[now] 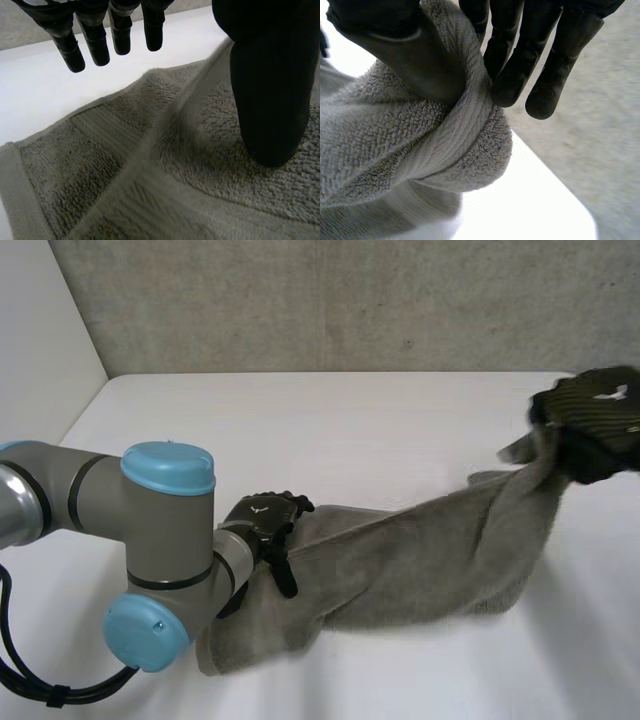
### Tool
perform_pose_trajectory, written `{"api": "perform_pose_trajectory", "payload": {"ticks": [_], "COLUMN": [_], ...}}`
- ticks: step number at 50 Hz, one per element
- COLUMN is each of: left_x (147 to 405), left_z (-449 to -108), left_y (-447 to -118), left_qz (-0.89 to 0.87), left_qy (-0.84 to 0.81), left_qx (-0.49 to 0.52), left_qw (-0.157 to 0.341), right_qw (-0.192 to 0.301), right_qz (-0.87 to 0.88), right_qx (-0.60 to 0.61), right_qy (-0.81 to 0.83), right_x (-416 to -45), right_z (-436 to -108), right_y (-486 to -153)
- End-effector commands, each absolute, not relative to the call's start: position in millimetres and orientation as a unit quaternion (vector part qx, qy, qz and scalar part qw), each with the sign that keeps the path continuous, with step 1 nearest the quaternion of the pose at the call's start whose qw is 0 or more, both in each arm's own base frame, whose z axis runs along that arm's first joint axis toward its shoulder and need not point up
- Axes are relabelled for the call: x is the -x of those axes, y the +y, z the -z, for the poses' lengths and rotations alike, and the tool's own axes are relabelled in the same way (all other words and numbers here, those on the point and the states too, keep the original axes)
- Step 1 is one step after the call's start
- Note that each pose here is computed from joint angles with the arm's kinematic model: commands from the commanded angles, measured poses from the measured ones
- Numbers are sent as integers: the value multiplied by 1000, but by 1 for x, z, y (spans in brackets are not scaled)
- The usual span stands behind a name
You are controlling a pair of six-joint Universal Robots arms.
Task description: Fold the towel.
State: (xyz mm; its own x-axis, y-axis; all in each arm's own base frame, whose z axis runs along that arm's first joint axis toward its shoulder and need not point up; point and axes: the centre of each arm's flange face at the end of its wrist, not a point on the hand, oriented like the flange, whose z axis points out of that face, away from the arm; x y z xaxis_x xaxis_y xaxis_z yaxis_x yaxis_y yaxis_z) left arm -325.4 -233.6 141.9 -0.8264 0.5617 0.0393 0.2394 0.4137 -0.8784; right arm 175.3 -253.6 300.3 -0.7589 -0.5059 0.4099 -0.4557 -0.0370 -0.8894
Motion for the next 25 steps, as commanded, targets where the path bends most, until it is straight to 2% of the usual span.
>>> {"api": "perform_pose_trajectory", "payload": {"ticks": [1, 4, 8, 16, 25], "left_x": [325, 327, 328, 328, 324], "left_z": [-142, -142, -141, -131, -130], "left_y": [-230, -224, -219, -204, -204], "left_qz": [-480, -477, -474, -457, -459], "left_qy": [-826, -825, -824, -830, -832], "left_qx": [245, 253, 259, 272, 268], "left_qw": [165, 167, 168, 166, 156], "right_qw": [-7, -36, -41, 1, 36], "right_qz": [593, 543, 516, 541, 539], "right_qx": [333, 366, 407, 352, 359], "right_qy": [733, 755, 753, 764, 761], "right_x": [-127, -114, -114, -118, -137], "right_z": [-286, -266, -258, -274, -263], "right_y": [-257, -251, -247, -260, -274]}}
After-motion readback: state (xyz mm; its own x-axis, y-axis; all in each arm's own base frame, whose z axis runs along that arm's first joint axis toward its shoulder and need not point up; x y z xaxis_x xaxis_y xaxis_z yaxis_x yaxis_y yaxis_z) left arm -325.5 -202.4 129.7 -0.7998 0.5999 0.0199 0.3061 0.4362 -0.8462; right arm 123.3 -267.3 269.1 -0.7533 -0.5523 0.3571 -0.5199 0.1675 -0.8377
